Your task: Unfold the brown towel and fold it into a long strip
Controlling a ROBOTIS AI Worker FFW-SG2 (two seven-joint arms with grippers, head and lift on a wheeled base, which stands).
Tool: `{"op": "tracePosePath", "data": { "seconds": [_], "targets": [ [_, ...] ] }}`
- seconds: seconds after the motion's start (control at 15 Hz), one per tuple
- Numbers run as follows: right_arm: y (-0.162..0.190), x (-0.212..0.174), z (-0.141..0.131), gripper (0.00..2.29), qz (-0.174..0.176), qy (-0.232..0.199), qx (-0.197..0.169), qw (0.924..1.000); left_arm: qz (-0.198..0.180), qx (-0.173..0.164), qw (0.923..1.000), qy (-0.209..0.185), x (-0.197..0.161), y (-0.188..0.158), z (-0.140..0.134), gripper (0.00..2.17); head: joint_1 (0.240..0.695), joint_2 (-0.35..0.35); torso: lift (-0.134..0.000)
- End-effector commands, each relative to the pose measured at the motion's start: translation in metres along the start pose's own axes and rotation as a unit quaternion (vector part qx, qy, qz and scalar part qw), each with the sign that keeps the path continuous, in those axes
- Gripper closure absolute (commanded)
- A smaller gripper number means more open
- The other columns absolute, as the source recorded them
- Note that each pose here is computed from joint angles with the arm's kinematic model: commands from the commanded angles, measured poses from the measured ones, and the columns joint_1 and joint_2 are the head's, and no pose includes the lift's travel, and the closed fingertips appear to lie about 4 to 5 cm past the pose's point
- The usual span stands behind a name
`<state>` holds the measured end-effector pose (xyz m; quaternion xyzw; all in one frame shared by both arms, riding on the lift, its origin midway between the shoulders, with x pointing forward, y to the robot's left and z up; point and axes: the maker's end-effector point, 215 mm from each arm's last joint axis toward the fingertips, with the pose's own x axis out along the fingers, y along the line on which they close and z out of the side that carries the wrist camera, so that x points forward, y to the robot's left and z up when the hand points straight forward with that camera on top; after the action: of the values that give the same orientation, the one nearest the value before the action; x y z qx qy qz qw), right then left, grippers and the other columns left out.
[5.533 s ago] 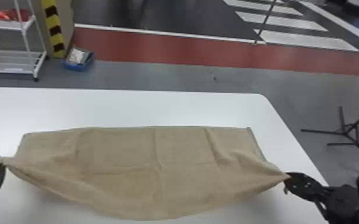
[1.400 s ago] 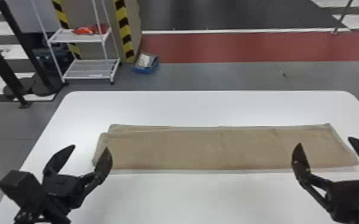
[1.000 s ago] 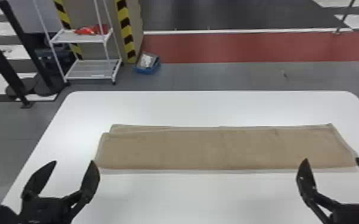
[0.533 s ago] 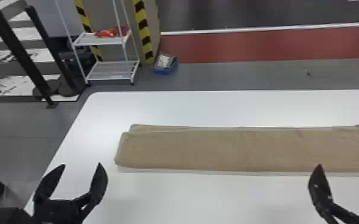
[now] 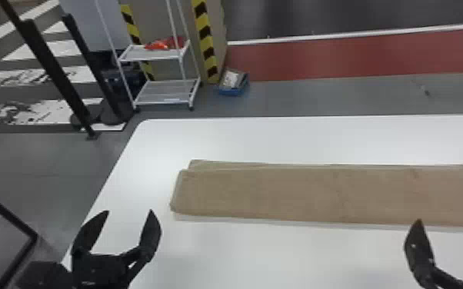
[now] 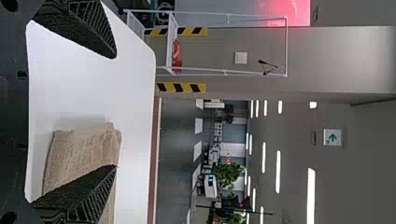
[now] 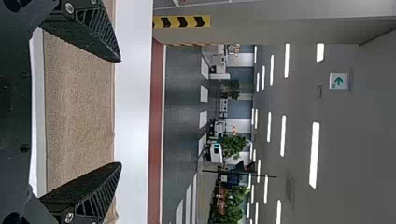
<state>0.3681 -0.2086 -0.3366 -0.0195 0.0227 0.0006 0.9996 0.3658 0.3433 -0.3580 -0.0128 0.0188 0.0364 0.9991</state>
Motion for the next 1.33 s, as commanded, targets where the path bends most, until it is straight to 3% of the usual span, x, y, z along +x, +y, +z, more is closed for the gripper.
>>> {"op": "tracePosePath", "data": {
  "seconds": [0.0, 0.6, 1.27],
  "targets": [
    [0.001, 0.000, 0.001, 0.09, -0.001, -0.001, 0.002, 1.0000, -0.001, 0.001, 1.0000, 0.001, 0.000, -0.001, 0.000, 0.03, 0.695, 0.210, -0.122],
    [0.023, 0.000, -0.011, 0.10, 0.007, 0.025, -0.011, 0.9996, -0.005, 0.001, 1.0000, 0.007, 0.009, -0.001, -0.005, 0.03, 0.695, 0.233, -0.122],
    [0.030, 0.001, -0.010, 0.11, 0.013, 0.023, -0.006, 0.9996, -0.005, -0.002, 0.9999, 0.013, 0.009, -0.002, -0.013, 0.03, 0.695, 0.248, -0.122]
  ]
}}
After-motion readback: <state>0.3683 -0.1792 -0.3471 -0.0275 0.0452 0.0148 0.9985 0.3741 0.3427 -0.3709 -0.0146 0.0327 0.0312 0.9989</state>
